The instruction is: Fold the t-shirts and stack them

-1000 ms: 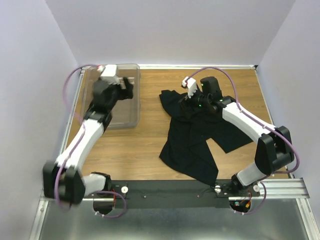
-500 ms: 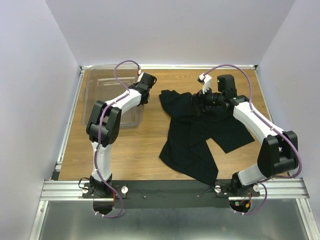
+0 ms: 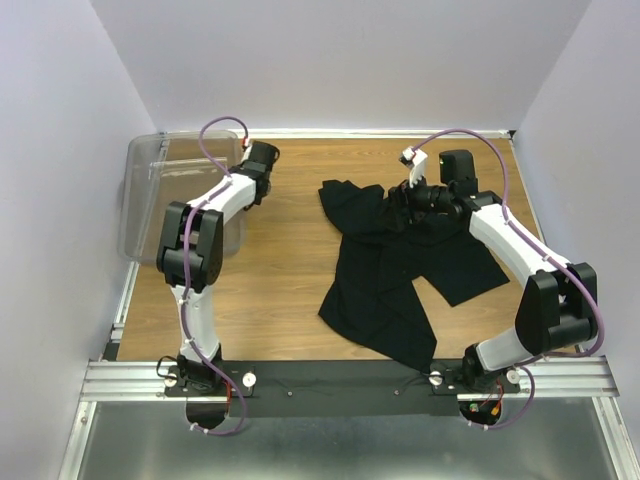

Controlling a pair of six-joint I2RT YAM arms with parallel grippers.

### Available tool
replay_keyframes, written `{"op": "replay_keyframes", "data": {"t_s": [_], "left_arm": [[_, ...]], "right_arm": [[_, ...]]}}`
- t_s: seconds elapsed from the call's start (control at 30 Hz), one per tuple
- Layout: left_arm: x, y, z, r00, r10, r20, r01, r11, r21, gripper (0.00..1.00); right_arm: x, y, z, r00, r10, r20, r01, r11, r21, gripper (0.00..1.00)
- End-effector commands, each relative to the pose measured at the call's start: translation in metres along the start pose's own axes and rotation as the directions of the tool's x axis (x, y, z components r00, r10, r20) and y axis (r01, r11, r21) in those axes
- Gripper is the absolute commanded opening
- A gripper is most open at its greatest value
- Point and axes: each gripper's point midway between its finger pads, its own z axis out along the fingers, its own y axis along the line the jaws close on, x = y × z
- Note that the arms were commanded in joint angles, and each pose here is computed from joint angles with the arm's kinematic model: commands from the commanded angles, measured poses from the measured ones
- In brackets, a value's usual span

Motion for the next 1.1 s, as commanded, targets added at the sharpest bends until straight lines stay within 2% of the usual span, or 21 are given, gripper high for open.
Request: {"op": "replay_keyframes", "data": {"t_s": [0.0, 0.1, 0.27, 0.47, 0.5, 0.53, 0.6, 0.63, 0.67, 0.73, 0.77, 0.87, 0.9, 0.93, 0.97, 1.0, 1.03, 1.07], "left_arm": [[-0.036, 0.022, -0.012, 0.989, 0.106, 0.108, -0.110, 0.993, 0.033, 0.00], [-0.046, 0.022, -0.007, 0.979, 0.156, 0.133, -0.161, 0.987, 0.025, 0.00], [-0.073, 0.026, 0.001, 0.965, 0.158, 0.210, -0.167, 0.986, 0.026, 0.00], [-0.085, 0.030, 0.036, 0.972, 0.135, 0.193, -0.142, 0.990, 0.021, 0.00], [-0.086, 0.028, 0.040, 0.971, 0.136, 0.195, -0.143, 0.990, 0.020, 0.06], [-0.093, 0.031, 0.041, 0.973, 0.112, 0.204, -0.115, 0.993, 0.003, 0.29], [-0.090, 0.030, 0.051, 0.979, 0.096, 0.180, -0.095, 0.995, -0.012, 0.63], [-0.094, 0.039, 0.051, 0.982, 0.070, 0.176, -0.062, 0.997, -0.053, 0.75], [-0.099, 0.040, 0.046, 0.982, 0.036, 0.183, -0.027, 0.998, -0.052, 0.76], [-0.115, 0.045, 0.028, 0.975, -0.006, 0.223, 0.016, 0.999, -0.042, 0.76], [-0.135, 0.056, 0.001, 0.958, -0.063, 0.281, 0.072, 0.997, -0.022, 0.77], [-0.164, 0.062, -0.056, 0.909, -0.139, 0.393, 0.122, 0.990, 0.068, 0.77], [-0.186, 0.081, -0.102, 0.852, -0.201, 0.484, 0.166, 0.979, 0.115, 0.77], [-0.190, 0.090, -0.143, 0.806, -0.241, 0.540, 0.168, 0.969, 0.181, 0.79], [-0.183, 0.077, -0.137, 0.815, -0.240, 0.528, 0.148, 0.966, 0.210, 0.81], [-0.196, 0.098, -0.185, 0.732, -0.303, 0.610, 0.162, 0.948, 0.275, 0.83], [-0.175, 0.086, -0.184, 0.745, -0.293, 0.599, 0.112, 0.940, 0.321, 0.84], [-0.173, 0.092, -0.228, 0.675, -0.368, 0.639, 0.081, 0.899, 0.431, 0.88]], "right_arm": [[0.005, 0.005, 0.000, 1.000, 0.025, -0.005, -0.026, 0.999, -0.037, 1.00], [0.009, 0.005, 0.002, 0.999, 0.034, -0.015, -0.035, 0.998, -0.044, 1.00], [0.011, 0.006, 0.004, 0.999, 0.036, -0.020, -0.037, 0.998, -0.053, 1.00], [0.010, 0.006, 0.003, 0.999, 0.027, -0.018, -0.028, 0.998, -0.053, 1.00], [0.010, 0.006, 0.002, 1.000, 0.023, -0.017, -0.024, 0.998, -0.051, 1.00], [0.010, 0.006, 0.001, 1.000, 0.021, -0.018, -0.022, 0.999, -0.050, 1.00], [0.011, 0.006, 0.001, 1.000, 0.012, -0.019, -0.013, 0.999, -0.046, 1.00], [0.010, 0.004, 0.000, 1.000, -0.002, -0.018, 0.001, 0.999, -0.037, 1.00], [0.010, 0.005, -0.002, 1.000, -0.011, -0.018, 0.011, 0.999, -0.034, 1.00], [0.014, -0.001, -0.002, 0.999, -0.044, -0.029, 0.043, 0.999, -0.011, 1.00], [0.017, -0.004, -0.002, 0.997, -0.063, -0.041, 0.063, 0.998, -0.002, 1.00], [0.031, -0.012, 0.001, 0.992, -0.081, -0.095, 0.083, 0.996, 0.021, 1.00], [0.036, -0.016, 0.002, 0.987, -0.114, -0.114, 0.117, 0.993, 0.026, 1.00], [0.050, -0.025, 0.006, 0.980, -0.110, -0.167, 0.121, 0.991, 0.058, 1.00], [0.056, -0.032, 0.008, 0.974, -0.119, -0.194, 0.137, 0.987, 0.083, 1.00], [0.063, -0.039, 0.011, 0.962, -0.149, -0.229, 0.175, 0.980, 0.099, 1.00], [0.071, -0.047, 0.011, 0.948, -0.167, -0.271, 0.209, 0.969, 0.134, 1.00], [0.083, -0.045, 0.018, 0.930, -0.194, -0.312, 0.241, 0.963, 0.120, 1.00]]}}
